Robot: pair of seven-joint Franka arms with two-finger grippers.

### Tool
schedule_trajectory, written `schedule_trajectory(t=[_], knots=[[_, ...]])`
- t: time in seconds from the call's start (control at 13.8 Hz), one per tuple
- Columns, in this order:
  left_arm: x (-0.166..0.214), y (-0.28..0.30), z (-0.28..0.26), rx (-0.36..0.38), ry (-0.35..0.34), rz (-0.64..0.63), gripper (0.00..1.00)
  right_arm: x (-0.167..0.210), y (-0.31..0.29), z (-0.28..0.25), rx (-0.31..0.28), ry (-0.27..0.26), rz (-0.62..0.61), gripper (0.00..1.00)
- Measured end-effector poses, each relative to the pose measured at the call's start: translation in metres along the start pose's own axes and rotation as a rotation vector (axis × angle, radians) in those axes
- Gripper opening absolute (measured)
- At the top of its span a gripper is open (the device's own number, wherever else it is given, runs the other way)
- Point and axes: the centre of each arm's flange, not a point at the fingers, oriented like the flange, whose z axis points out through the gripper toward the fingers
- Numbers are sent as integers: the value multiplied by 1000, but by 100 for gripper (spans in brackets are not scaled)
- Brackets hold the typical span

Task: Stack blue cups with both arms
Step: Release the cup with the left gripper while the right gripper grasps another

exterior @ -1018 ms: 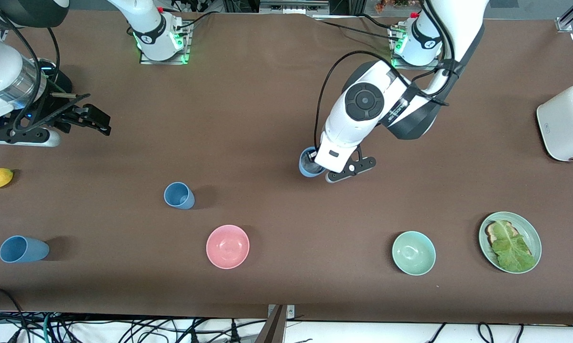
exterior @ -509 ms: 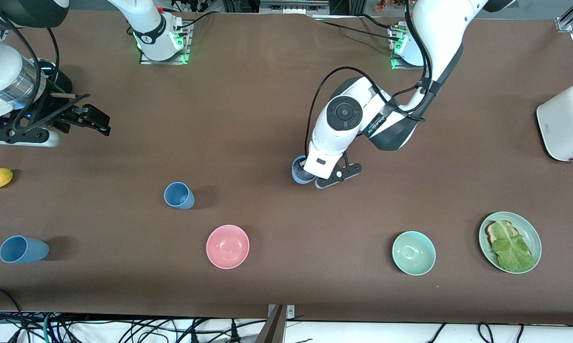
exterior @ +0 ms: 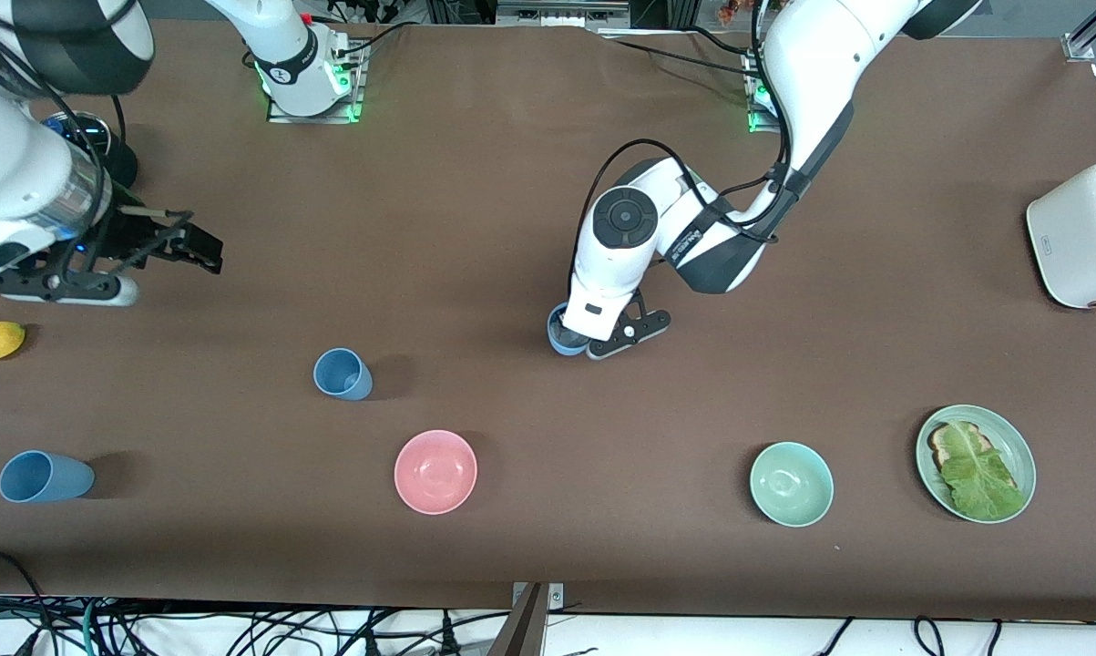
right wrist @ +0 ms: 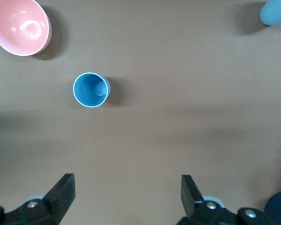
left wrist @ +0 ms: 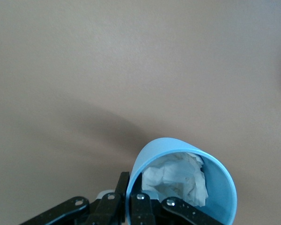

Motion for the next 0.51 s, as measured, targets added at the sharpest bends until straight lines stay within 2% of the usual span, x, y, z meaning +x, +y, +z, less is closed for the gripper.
schedule_trajectory(t=[0.29, 0.51], knots=[[1, 1, 15, -8, -7, -17, 5, 8, -2, 15, 0, -16, -147, 100], [2, 3, 28, -16, 9, -21, 5, 19, -7, 29, 18, -2, -184, 100]])
